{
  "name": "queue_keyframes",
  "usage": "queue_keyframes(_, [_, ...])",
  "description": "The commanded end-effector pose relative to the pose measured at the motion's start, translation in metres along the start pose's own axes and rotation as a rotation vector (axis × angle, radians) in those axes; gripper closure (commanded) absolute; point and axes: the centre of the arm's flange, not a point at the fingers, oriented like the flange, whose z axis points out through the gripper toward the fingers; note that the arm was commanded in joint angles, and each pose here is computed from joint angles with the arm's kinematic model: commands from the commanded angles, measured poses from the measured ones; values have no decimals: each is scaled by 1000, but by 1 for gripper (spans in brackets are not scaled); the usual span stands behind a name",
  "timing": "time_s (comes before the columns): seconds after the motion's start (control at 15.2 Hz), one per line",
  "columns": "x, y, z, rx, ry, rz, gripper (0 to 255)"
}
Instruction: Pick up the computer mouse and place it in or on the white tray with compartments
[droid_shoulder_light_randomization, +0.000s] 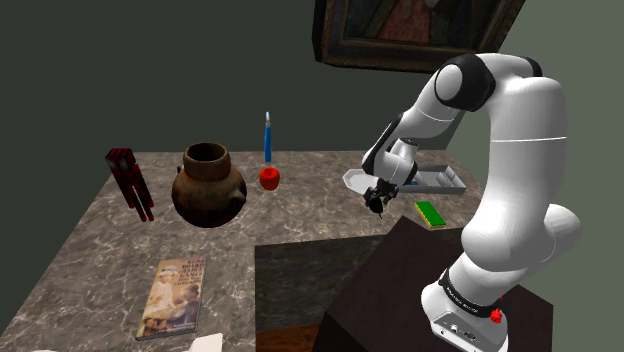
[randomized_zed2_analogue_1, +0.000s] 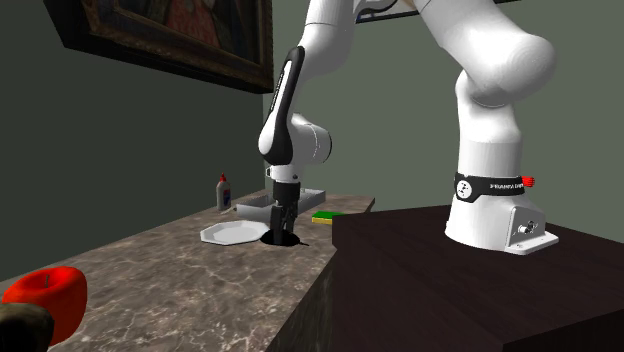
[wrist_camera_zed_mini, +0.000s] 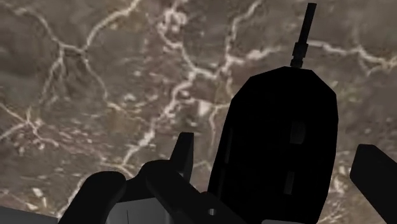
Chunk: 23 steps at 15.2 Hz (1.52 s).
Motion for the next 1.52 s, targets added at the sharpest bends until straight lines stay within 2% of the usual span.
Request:
queue_keyframes(0.0, [-1,0,2,0,0,0,0])
queue_keyframes(0.33, [-1,0,2,0,0,0,0])
queue_keyframes(0.4, [-1,0,2,0,0,0,255])
queue_keyframes(0.99, [-1,0,2,0,0,0,255])
queue_keyframes(1.45, [1,-2,-35,0,0,0,255])
